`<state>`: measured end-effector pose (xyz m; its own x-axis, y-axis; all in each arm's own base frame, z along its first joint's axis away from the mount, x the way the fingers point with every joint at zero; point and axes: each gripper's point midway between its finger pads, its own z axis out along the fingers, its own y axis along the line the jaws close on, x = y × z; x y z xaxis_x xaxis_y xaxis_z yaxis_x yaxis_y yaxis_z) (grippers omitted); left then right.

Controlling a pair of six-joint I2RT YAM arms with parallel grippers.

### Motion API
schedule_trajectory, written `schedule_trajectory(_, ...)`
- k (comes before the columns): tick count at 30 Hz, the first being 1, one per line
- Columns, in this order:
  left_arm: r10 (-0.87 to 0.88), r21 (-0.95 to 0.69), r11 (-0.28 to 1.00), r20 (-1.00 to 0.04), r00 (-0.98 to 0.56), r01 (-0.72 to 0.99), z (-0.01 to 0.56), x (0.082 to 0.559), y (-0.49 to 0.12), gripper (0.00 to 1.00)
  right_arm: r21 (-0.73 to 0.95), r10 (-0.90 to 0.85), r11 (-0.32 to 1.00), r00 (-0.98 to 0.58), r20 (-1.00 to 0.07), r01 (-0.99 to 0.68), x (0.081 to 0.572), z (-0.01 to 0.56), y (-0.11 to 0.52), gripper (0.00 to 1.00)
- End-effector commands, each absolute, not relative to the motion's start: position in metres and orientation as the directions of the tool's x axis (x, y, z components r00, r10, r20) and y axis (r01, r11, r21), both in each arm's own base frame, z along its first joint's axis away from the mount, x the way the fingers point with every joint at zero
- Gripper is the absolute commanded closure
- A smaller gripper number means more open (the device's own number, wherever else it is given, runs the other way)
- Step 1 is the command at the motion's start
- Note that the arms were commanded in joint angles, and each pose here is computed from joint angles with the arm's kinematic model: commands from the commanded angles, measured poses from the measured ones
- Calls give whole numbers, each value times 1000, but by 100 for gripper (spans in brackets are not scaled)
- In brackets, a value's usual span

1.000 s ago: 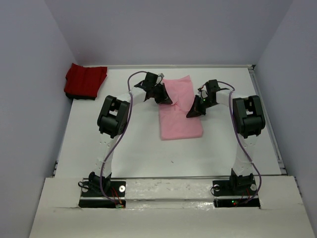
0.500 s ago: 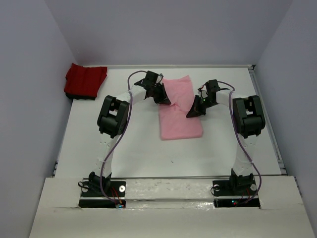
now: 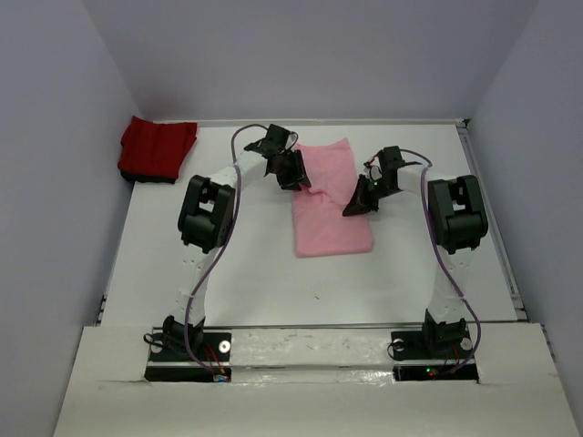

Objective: Fold and stack the t-shirts
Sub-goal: Fold the folded rectangular tshirt in 1/3 of the way

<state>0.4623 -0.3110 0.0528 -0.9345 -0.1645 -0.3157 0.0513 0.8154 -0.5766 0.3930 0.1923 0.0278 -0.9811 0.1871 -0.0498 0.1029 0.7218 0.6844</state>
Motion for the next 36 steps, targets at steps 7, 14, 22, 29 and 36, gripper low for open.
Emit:
schedule_trajectory(7, -183, -533, 839, -472, -862, 113, 116, 483, -299, 42, 667, 170, 741, -983, -69, 82, 394, 22, 192, 100)
schedule_trajectory(14, -346, -719, 693, -388, -855, 46, 120, 474, -290, 39, 670, 169, 738, -983, -66, 82, 393, 22, 193, 100)
schedule_trajectory(22, -420, -758, 650, -418, -805, 55, 133, 480, -280, 39, 671, 168, 737, -983, -68, 79, 394, 22, 193, 100)
schedule_trajectory(29, -485, -856, 510, -365, -795, 82, 137, 483, -287, 39, 672, 166, 736, -983, -72, 75, 394, 23, 193, 100)
schedule_trajectory(36, -482, -851, 507, -411, -774, 137, 139, 500, -289, 38, 675, 165, 734, -984, -72, 74, 394, 25, 194, 100)
